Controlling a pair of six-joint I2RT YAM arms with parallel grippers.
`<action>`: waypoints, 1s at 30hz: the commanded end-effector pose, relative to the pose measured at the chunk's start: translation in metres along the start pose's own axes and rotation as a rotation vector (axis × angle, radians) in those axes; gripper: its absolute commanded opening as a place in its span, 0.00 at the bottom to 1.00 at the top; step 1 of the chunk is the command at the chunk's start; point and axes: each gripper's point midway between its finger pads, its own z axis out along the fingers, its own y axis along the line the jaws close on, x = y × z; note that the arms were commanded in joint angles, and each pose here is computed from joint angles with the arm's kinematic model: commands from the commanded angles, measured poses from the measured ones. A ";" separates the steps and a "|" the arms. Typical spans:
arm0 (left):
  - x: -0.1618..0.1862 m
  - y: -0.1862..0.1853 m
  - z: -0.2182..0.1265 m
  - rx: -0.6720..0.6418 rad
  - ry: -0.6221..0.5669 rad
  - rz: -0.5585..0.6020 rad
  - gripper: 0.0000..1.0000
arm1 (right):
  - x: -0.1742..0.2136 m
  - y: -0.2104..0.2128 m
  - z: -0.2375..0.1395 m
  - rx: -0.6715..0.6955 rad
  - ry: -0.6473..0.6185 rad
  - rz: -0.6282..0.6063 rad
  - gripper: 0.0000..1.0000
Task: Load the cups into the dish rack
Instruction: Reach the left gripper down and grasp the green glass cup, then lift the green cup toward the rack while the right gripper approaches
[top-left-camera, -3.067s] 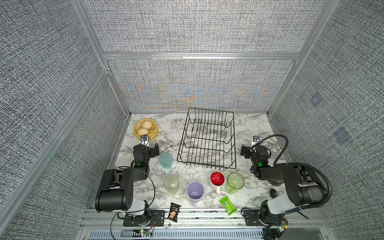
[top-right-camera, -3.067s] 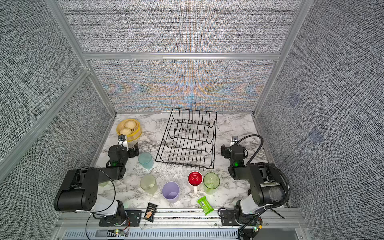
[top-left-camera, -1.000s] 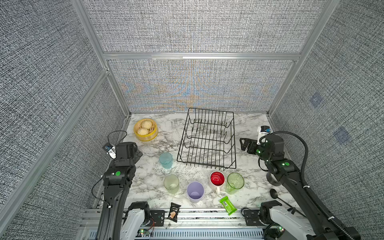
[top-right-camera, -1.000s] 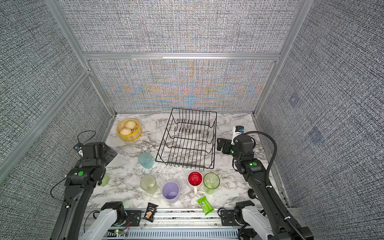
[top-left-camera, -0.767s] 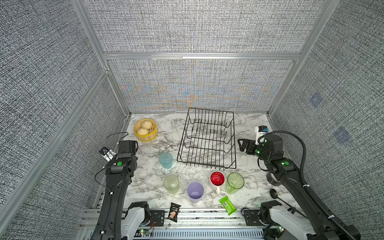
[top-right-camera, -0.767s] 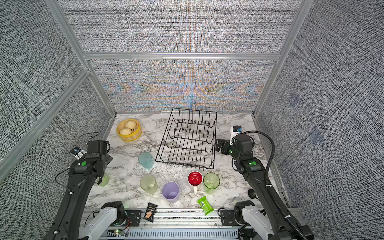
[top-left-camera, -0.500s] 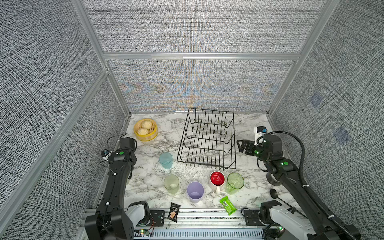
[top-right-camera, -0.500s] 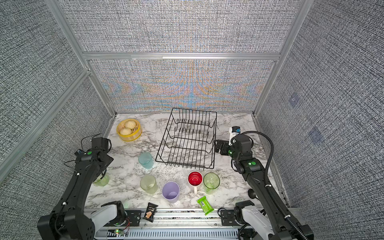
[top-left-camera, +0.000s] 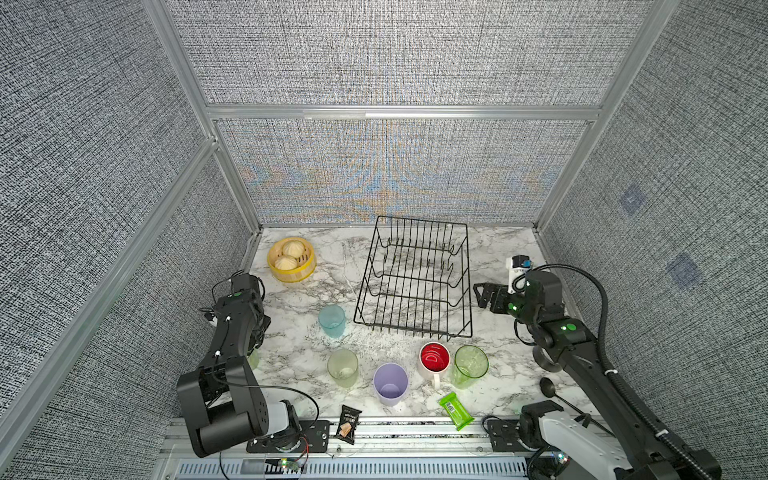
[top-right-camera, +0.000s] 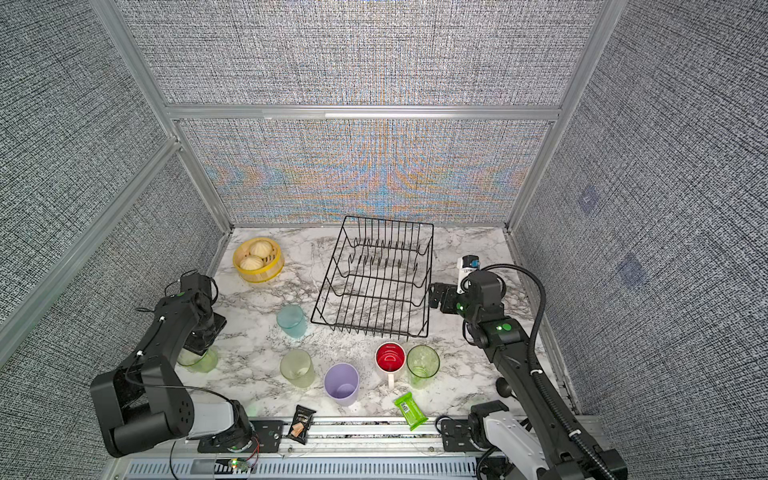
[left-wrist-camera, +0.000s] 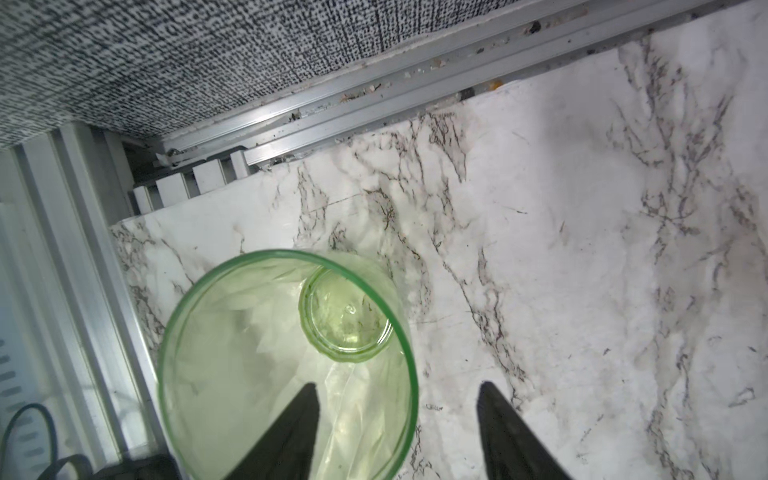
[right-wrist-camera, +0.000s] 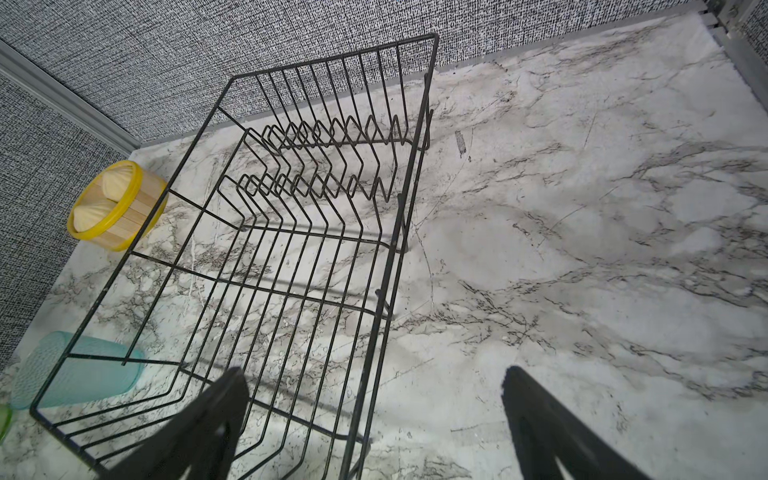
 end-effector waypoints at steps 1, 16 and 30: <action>-0.001 0.001 0.003 -0.025 0.002 0.002 0.22 | 0.000 0.001 0.000 -0.004 0.003 -0.002 0.95; -0.010 -0.039 -0.088 0.456 -0.091 0.093 0.00 | -0.011 0.023 -0.011 -0.104 -0.014 0.083 0.92; 0.054 -0.137 -0.288 1.425 0.061 0.505 0.00 | -0.030 0.103 -0.027 -0.548 -0.008 0.287 0.92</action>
